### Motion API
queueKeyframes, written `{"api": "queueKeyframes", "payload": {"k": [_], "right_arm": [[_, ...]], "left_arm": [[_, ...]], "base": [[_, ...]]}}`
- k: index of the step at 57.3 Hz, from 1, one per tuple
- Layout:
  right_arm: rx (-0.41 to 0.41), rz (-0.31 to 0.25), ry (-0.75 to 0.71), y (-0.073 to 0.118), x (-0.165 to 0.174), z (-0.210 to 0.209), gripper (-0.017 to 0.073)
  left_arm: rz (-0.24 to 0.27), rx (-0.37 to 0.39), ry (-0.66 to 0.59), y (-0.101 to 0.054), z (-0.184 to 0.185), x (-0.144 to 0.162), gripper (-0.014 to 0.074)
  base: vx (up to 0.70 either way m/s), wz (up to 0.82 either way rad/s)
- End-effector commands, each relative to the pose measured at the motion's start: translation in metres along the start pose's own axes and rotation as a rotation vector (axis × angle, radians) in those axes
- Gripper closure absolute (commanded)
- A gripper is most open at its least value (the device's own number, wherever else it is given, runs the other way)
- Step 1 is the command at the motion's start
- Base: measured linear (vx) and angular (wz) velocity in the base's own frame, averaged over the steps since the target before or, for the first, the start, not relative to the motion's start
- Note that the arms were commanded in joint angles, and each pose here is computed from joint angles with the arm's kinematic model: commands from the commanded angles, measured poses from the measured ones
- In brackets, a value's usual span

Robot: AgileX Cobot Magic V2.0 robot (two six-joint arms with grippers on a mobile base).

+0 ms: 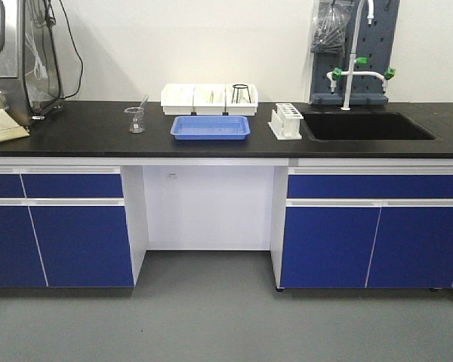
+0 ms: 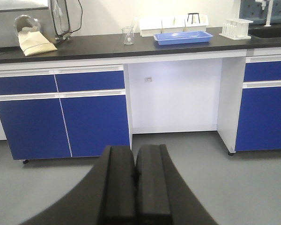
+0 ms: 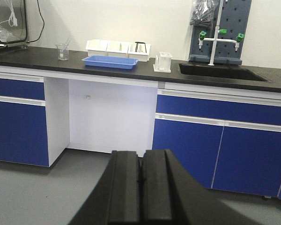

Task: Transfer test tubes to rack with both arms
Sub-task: 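Drive the base up to the bench facing the white bins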

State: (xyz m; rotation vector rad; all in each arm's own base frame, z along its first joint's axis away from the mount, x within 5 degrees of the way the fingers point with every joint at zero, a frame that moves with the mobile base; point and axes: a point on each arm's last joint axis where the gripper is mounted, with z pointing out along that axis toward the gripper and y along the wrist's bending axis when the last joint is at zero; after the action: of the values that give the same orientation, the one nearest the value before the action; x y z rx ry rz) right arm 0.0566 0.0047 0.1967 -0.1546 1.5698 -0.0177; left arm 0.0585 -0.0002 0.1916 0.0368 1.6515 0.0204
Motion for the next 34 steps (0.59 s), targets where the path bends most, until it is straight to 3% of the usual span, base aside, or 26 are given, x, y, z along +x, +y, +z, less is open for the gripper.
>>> {"api": "queueKeyframes", "payload": {"k": [1, 34], "right_arm": [[0.004, -0.008, -0.078, 0.0001, -0.0036, -0.0004, 0.0568], [0.004, -0.008, -0.077, 0.0001, -0.0035, -0.0004, 0.0568]], "left_arm": [[-0.004, 0.003, -0.094, 0.0000, -0.0012, -0.0153, 0.0540], [-0.004, 0.003, -0.094, 0.0000, -0.0012, -0.0153, 0.0540]], "base": [[0.17, 0.05], [0.26, -0.09]]}}
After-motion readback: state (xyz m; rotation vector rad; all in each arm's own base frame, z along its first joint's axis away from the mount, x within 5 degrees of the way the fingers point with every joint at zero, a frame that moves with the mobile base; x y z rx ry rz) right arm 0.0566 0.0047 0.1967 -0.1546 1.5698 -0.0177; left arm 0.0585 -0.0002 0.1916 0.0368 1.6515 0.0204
